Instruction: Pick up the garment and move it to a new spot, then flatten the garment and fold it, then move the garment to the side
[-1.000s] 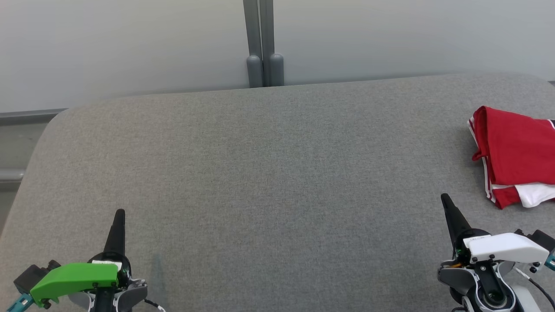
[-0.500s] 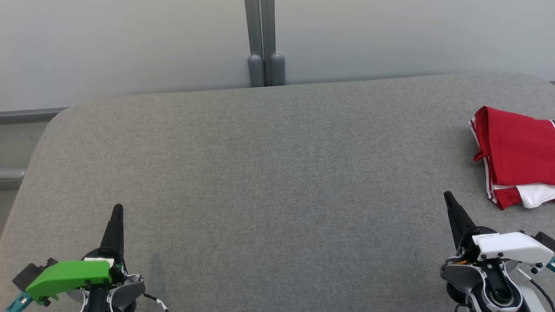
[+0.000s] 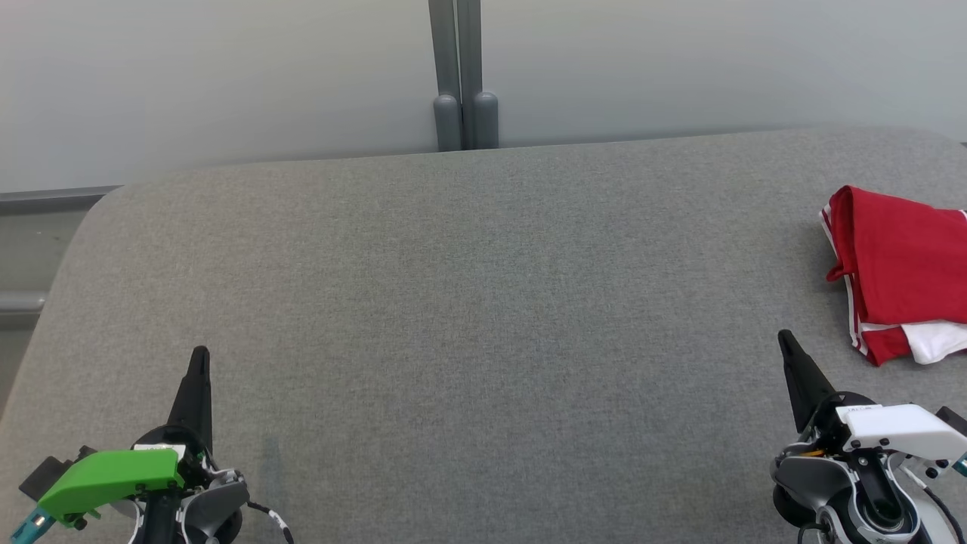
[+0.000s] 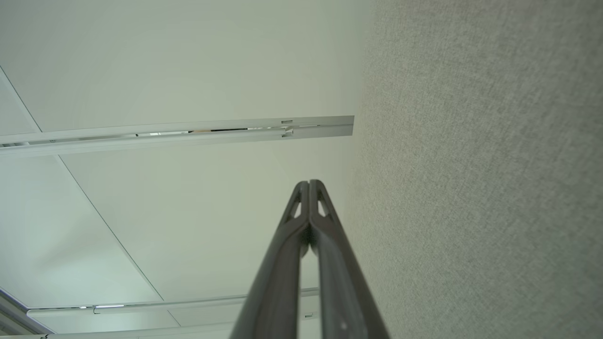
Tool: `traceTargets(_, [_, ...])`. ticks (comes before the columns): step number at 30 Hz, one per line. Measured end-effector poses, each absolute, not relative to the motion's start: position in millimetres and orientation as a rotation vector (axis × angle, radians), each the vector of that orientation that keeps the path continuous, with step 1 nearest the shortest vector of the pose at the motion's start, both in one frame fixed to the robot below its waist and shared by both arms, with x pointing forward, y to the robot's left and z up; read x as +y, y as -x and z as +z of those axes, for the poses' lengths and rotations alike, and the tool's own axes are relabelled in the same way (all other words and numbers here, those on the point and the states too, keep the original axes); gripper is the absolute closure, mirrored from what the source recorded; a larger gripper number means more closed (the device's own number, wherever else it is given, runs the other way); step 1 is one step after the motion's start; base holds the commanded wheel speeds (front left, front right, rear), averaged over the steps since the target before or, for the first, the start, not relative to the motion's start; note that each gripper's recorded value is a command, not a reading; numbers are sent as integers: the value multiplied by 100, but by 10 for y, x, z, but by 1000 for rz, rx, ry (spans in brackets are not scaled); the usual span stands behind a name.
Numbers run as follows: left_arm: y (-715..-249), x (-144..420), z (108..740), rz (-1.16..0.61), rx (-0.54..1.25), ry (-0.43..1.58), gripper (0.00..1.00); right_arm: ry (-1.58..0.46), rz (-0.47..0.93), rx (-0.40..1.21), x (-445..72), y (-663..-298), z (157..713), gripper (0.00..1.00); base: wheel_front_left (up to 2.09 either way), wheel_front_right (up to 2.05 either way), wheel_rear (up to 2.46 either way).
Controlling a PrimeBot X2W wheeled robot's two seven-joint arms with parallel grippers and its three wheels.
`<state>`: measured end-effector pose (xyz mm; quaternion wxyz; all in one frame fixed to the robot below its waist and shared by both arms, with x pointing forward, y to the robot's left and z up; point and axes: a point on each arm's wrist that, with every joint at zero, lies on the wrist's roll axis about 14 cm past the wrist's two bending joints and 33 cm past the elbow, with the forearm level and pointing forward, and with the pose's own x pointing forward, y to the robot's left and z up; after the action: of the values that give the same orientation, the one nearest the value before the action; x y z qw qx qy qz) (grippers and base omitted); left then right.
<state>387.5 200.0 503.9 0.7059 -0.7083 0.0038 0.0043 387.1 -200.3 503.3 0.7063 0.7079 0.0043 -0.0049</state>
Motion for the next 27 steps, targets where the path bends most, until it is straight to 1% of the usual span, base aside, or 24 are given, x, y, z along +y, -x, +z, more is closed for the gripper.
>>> traceTargets(27, [-3875, 1999, 5039, 10, 8, 1576, 100, -1577, -10, 5, -2006, -3877, 5043, 100, 0, 0, 0])
